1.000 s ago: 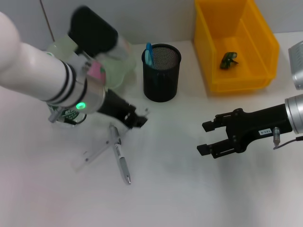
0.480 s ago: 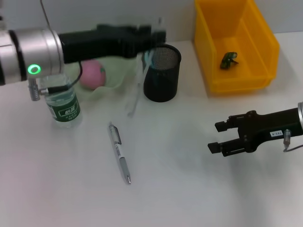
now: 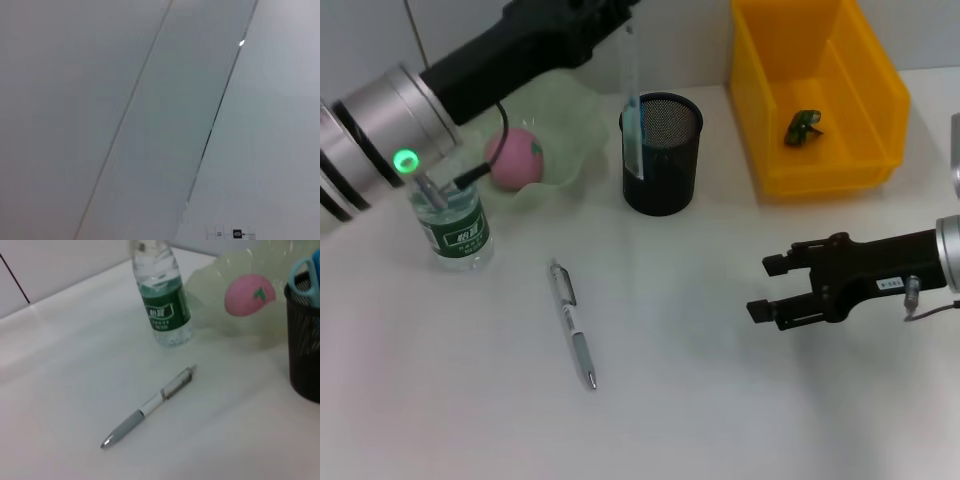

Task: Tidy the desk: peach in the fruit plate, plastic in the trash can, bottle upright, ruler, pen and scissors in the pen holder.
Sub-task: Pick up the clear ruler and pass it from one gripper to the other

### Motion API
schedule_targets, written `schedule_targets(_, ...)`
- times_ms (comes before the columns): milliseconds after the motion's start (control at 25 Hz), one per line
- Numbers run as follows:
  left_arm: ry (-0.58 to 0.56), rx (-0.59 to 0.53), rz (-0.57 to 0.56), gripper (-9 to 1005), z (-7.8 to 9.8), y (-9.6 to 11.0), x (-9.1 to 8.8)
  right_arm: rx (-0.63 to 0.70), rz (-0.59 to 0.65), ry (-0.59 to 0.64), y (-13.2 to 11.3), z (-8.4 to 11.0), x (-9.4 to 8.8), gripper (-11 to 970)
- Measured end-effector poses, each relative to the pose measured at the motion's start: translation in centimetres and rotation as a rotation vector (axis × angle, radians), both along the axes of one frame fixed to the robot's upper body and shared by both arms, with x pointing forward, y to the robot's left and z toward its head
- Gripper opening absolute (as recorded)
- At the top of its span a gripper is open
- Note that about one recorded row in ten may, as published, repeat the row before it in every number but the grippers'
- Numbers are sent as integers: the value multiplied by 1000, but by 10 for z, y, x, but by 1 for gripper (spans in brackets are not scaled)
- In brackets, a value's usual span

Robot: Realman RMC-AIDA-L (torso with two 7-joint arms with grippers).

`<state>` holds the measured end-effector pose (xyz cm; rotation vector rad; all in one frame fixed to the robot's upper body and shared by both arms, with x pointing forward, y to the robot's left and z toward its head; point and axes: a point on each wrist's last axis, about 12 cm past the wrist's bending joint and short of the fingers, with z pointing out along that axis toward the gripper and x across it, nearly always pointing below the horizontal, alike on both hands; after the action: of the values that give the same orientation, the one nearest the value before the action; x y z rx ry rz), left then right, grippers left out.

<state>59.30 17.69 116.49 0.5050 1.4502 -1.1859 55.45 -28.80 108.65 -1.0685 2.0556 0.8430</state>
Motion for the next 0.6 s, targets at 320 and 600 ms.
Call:
schedule_targets(320, -262, -6, 131, 391, -39, -20, -39, 31, 11, -33, 9, 0, 0, 673)
schedule_targets(600, -365, 27, 294, 392, -59, -33, -63, 135, -14, -134, 16, -2, -7, 669)
